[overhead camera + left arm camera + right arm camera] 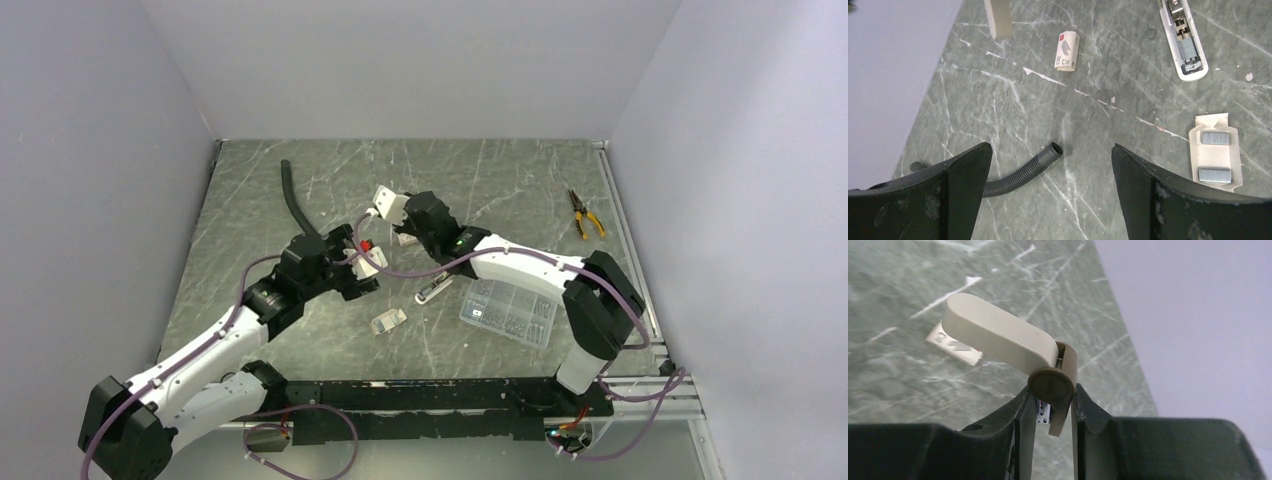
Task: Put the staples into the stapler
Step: Place the stapler at the center of the board.
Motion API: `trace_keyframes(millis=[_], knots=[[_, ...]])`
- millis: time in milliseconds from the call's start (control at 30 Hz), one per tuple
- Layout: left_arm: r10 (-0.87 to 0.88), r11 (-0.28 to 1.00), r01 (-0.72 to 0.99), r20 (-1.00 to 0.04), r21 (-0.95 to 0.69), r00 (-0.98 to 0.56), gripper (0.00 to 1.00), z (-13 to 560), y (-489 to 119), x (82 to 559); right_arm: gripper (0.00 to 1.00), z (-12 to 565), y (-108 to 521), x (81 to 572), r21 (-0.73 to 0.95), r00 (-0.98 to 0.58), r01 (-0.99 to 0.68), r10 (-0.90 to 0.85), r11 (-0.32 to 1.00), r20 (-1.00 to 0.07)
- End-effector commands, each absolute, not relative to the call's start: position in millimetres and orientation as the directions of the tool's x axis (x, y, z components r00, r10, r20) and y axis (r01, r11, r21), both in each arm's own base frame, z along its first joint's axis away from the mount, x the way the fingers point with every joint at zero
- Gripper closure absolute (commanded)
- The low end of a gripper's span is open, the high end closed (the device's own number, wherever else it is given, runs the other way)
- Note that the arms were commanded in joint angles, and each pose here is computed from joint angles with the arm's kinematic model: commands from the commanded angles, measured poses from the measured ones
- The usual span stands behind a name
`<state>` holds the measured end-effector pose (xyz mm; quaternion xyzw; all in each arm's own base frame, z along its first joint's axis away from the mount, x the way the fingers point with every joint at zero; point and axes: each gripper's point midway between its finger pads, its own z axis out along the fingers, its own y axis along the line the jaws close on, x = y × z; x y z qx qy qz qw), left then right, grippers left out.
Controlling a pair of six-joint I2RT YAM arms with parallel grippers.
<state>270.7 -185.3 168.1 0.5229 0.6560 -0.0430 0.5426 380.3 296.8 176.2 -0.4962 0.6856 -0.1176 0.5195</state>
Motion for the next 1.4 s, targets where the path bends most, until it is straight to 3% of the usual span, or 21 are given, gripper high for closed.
trace_keyframes(millis=[0, 367, 533, 700, 900, 1167, 1367], knots=[[0.631, 0.507, 0.715, -0.773, 0.482, 0.074, 0.06, 162, -171, 268, 0.73, 189, 273, 395, -0.822, -0.003, -0.36, -0.881, 0.442, -0.472], [0.652, 0.576, 0.648, -0.759, 0.498, 0.005, 0.06, 150, -145, 276, 0.65, 104, 261, 408, -0.844, -0.08, -0.433, -0.946, 0.318, -0.315], [0.65, 0.587, 0.636, -0.76, 0.501, -0.002, 0.06, 150, -142, 278, 0.63, 71, 249, 427, -0.786, -0.152, -0.5, -0.93, 0.364, -0.334], [0.653, 0.593, 0.623, -0.757, 0.51, -0.002, 0.06, 148, -140, 279, 0.54, 53, 246, 428, -0.761, -0.155, -0.541, -0.932, 0.359, -0.329], [0.653, 0.593, 0.618, -0.757, 0.516, 0.005, 0.06, 149, -139, 280, 0.47, 45, 249, 420, -0.636, -0.211, -0.634, -0.89, 0.44, -0.405], [0.651, 0.595, 0.615, -0.759, 0.517, 0.008, 0.05, 152, -140, 282, 0.37, 93, 230, 439, -0.396, -0.316, -0.68, -0.734, 0.617, -0.602], [0.659, 0.549, 0.692, -0.752, 0.468, -0.013, 0.05, 151, -156, 283, 0.32, 94, 221, 436, -0.161, -0.356, -0.803, -0.678, 0.574, -0.643]])
